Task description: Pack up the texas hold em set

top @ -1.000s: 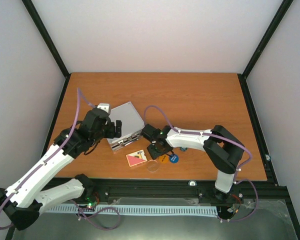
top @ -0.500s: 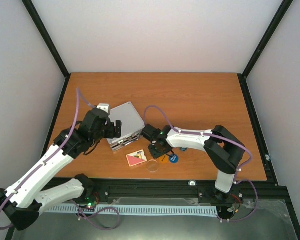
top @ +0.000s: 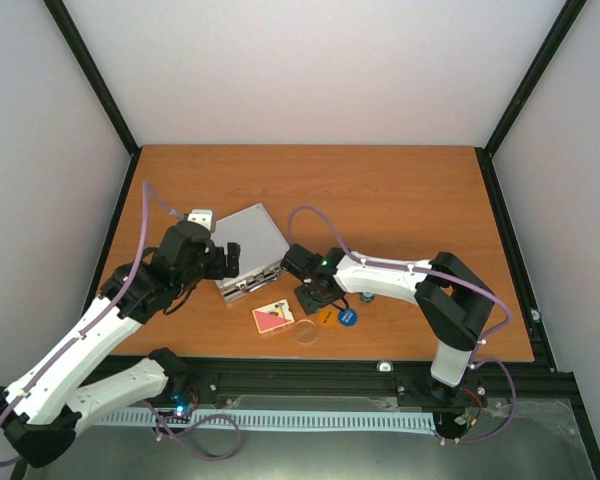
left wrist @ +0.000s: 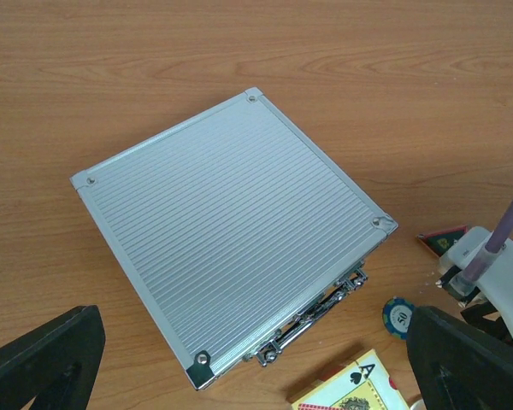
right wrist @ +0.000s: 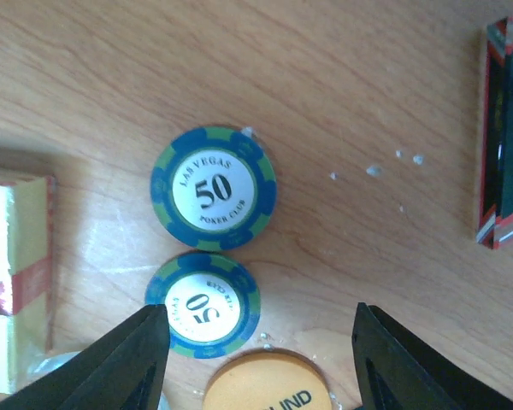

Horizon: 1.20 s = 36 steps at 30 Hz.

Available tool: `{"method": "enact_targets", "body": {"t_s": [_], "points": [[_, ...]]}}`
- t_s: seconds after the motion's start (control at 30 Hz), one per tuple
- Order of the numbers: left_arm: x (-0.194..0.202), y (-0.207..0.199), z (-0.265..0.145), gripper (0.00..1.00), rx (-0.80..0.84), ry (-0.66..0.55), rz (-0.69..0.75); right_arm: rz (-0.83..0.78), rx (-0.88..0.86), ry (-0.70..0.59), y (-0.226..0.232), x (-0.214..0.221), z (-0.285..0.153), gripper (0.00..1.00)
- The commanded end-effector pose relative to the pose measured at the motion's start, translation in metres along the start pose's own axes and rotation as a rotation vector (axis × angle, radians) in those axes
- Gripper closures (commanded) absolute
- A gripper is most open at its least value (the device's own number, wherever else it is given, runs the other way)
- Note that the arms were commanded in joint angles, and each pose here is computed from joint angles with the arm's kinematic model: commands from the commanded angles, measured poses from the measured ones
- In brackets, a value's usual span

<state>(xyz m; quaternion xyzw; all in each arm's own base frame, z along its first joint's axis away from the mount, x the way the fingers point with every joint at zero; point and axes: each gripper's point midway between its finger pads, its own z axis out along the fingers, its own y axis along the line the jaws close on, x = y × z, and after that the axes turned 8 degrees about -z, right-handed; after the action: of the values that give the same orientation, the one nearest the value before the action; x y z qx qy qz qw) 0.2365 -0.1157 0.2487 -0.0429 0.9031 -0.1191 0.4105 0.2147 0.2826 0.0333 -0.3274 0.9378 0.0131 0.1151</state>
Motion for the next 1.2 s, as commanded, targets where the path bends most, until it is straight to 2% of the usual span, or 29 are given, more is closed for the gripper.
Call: {"method": "enact_targets", "body": {"t_s": [0.0,0.2,0.37,0.8,1.17], "points": [[-0.001,0.002,-0.003,0.00,-0.003,-0.011,-0.020,0.001,-0.015,-0.045,0.004,-0.020,-0.012,0.39],[-0.002,0.001,-0.005,0.00,0.007,-0.015,-0.022,-0.031,-0.052,-0.048,0.015,-0.033,-0.007,0.39],[-0.004,0.002,-0.007,0.00,-0.001,-0.019,-0.017,-0.037,-0.075,-0.028,0.017,-0.036,-0.004,0.32],[-0.006,0.006,-0.009,0.00,-0.014,-0.032,-0.025,-0.107,-0.078,0.060,0.012,-0.027,0.015,0.31],[-0.006,0.007,-0.010,0.00,-0.012,-0.038,-0.029,-0.124,-0.084,0.086,0.009,-0.028,0.026,0.32]]}}
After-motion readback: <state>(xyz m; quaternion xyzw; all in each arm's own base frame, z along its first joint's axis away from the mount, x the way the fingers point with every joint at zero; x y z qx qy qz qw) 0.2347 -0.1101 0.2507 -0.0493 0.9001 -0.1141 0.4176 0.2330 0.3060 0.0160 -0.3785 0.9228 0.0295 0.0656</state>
